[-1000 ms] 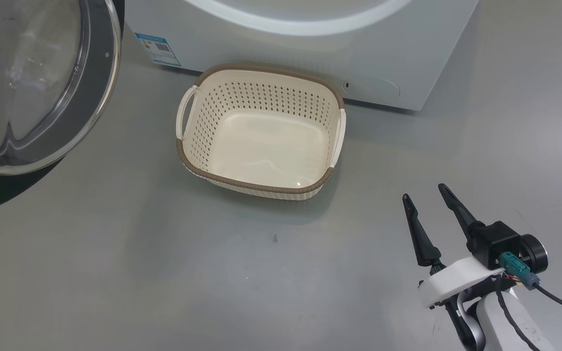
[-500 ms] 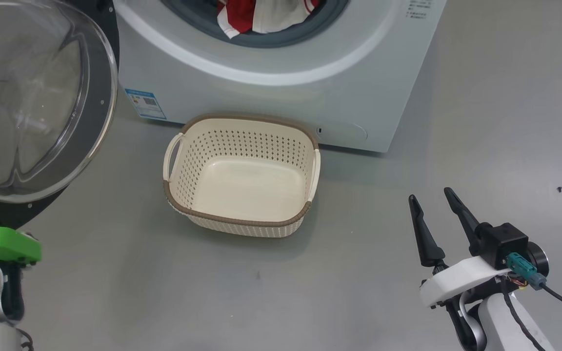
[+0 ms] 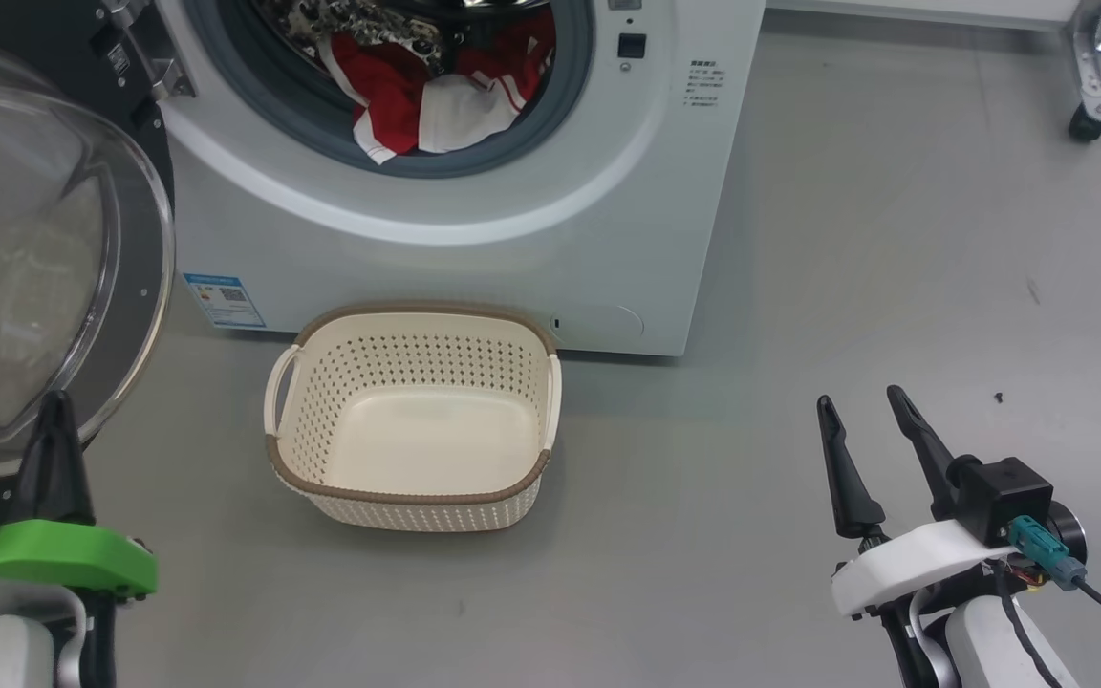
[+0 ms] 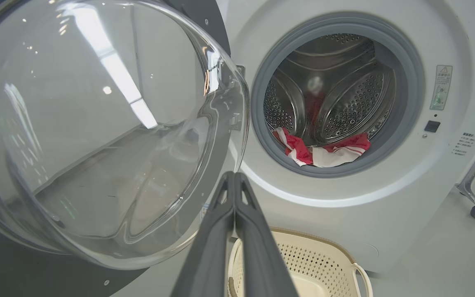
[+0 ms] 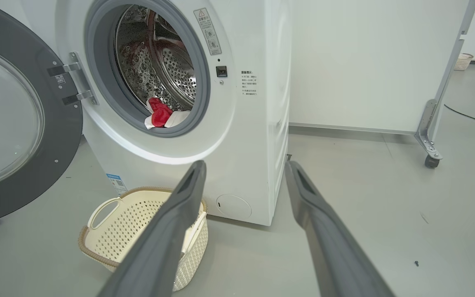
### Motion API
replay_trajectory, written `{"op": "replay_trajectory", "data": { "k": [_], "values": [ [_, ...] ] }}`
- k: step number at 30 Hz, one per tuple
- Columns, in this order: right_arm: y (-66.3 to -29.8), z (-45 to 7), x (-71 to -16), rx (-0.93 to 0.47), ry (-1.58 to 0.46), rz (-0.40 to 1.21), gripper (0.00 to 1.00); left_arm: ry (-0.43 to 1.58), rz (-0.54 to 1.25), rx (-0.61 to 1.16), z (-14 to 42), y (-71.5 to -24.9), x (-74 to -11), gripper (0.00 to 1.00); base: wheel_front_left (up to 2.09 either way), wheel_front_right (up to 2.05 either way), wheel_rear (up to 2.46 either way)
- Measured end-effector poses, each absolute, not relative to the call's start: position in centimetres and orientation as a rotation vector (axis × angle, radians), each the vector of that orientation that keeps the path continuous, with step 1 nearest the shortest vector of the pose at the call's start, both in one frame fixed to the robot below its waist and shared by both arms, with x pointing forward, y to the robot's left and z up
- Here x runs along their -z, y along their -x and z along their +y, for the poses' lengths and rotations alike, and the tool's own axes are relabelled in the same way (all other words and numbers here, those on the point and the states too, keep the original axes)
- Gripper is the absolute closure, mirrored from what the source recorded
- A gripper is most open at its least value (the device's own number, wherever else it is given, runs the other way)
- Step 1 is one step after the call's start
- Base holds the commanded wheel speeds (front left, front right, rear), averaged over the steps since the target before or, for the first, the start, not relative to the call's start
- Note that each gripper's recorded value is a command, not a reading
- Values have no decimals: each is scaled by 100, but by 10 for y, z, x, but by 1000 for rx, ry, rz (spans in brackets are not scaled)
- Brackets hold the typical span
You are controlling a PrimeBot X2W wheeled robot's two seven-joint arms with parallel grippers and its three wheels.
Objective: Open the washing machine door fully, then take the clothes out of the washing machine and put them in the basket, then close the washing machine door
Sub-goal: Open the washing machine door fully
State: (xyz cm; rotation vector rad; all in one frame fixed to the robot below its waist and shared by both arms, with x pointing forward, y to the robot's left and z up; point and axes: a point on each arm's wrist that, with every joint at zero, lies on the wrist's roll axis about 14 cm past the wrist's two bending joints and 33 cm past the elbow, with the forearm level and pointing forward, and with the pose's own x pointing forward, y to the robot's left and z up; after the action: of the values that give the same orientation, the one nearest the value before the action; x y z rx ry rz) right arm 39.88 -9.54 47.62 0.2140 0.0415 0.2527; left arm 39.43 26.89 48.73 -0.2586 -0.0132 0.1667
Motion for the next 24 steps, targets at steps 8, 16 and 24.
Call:
{"op": "replay_trajectory", "data": {
  "k": [8, 16, 24],
  "values": [
    [-386, -118, -485, -185, -211, 12, 0, 310, -26, -37, 213, -399, -492, 100, 0, 0, 0],
    [-380, -124, -488, -168, -210, 0, 0, 319, -18, 17, 188, -392, -490, 93, 0, 0, 0],
    [-375, -129, -488, -154, -210, -1, 0, 295, -41, 70, 173, -391, -498, 0, 0, 0, 0]
  ]
}}
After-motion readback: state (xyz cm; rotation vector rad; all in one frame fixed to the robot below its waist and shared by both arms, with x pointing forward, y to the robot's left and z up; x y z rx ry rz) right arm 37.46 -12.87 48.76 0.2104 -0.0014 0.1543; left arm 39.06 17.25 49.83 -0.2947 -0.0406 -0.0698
